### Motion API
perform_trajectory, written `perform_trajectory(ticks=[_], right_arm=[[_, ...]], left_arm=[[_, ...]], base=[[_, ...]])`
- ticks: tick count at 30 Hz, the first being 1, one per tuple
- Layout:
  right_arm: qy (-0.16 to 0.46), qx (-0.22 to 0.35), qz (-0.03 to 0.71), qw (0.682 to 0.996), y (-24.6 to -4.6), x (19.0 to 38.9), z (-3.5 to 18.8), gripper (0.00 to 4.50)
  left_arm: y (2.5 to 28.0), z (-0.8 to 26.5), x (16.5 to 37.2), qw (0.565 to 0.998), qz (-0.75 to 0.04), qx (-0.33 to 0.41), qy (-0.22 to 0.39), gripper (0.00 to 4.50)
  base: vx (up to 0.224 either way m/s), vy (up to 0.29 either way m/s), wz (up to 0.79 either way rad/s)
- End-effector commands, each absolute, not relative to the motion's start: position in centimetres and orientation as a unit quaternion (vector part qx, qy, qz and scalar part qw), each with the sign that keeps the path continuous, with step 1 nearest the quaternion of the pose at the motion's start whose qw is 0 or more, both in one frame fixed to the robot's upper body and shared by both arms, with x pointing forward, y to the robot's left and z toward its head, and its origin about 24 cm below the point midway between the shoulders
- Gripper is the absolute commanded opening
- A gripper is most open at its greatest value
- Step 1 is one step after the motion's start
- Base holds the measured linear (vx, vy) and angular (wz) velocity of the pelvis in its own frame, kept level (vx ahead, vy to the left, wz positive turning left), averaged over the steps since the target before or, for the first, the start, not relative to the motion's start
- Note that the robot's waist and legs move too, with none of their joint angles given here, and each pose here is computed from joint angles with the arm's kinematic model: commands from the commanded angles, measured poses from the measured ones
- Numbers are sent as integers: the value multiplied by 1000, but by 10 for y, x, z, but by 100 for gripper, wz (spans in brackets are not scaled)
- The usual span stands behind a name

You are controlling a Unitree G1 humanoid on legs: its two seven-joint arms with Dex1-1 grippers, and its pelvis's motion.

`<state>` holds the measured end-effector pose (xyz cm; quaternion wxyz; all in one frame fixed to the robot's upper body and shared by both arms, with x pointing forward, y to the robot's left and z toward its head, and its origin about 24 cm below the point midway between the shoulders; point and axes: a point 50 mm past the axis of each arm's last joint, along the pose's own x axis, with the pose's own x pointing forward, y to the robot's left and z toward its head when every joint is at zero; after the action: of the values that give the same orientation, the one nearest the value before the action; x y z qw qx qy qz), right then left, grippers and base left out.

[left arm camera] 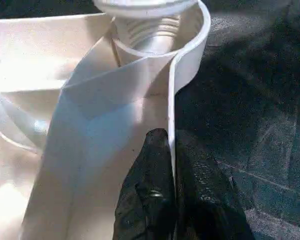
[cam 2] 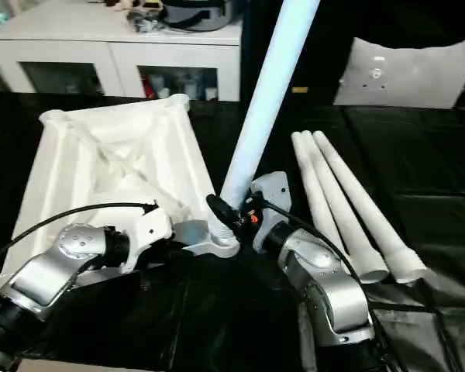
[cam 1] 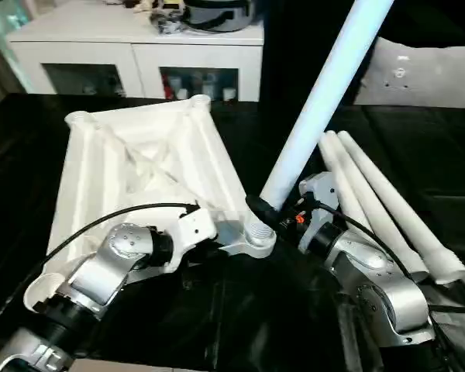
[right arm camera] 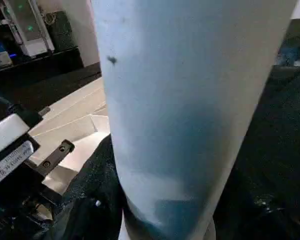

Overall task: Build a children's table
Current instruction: Insert table leg to table base

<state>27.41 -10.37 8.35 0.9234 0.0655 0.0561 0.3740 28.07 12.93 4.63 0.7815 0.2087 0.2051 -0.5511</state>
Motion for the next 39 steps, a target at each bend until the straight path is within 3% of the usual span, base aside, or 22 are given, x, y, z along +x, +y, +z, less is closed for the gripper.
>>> perform_trajectory(ticks=[1,6,12,14,25,39], right_arm=[[36,60,384,921,-102,277,90,191],[21,68,392,917,-104,274,93,191],[55,62,383,920,-103,274,84,191],[67,60,387,918,-101,274,82,191],[73,30,410,909,-101,272,80,191],[136,-16,447,884,-101,277,70,191]], left_arm=[[131,35,275,791,-544,164,229,57],[139,39,274,802,-529,166,222,98],[145,35,271,801,-525,163,236,100],[146,33,272,800,-524,167,240,66],[142,32,270,780,-548,176,246,3],[141,39,273,720,-604,260,222,0]], base=[[0,0,0],[0,0,0],[0,0,0],[0,0,0],[0,0,0],[0,0,0]])
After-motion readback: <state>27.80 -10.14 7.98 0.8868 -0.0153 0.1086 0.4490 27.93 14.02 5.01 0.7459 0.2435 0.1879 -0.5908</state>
